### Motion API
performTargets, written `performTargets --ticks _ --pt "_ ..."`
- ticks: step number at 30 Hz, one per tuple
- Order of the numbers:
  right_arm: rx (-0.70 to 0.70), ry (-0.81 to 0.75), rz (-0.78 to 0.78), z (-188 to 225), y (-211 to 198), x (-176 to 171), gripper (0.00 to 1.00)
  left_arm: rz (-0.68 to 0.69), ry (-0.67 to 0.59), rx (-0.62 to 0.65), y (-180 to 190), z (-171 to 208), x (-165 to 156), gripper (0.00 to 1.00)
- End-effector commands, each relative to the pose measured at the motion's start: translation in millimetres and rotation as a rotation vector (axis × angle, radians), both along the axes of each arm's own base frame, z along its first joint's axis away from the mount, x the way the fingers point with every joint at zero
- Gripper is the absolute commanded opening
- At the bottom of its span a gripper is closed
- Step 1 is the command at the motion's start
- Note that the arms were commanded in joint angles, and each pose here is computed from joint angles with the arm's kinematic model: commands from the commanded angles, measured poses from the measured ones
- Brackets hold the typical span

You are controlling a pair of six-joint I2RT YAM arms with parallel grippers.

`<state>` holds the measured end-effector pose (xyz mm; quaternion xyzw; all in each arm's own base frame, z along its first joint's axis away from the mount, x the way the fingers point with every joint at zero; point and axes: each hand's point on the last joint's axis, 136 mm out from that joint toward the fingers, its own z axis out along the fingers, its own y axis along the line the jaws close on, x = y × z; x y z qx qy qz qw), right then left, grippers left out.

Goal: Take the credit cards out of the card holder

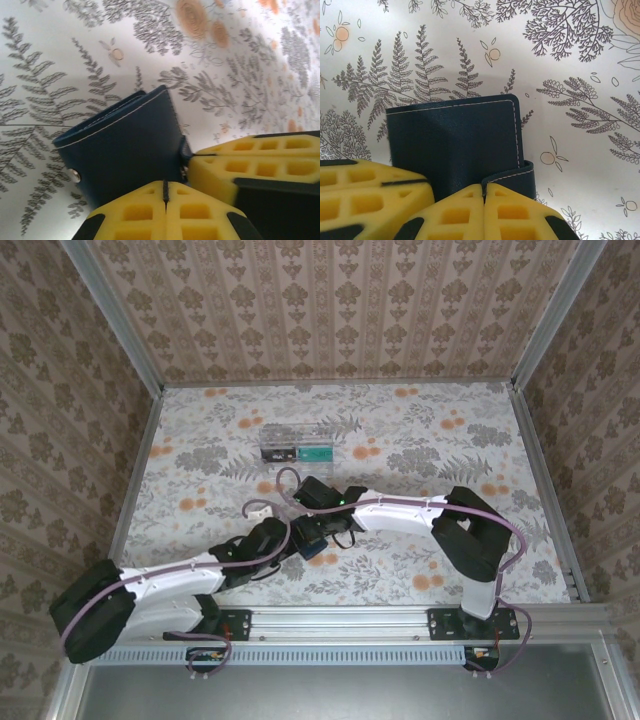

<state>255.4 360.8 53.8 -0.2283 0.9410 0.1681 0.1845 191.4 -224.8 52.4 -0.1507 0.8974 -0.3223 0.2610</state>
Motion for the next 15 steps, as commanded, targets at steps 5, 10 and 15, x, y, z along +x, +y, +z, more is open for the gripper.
performTargets --ticks 5,10,15 --pt "0.206 0.089 -0.073 20 -1 4 0.0 0.103 0.098 0.18 31 -31 -8 0.0" --pt "0.282 0.12 -0.109 29 -9 7 0.0 0.098 0.103 0.213 34 -36 -8 0.0" --pt "0.366 0.126 -0.133 51 -18 8 0.0 0.071 0.005 0.222 36 2 1 0.23"
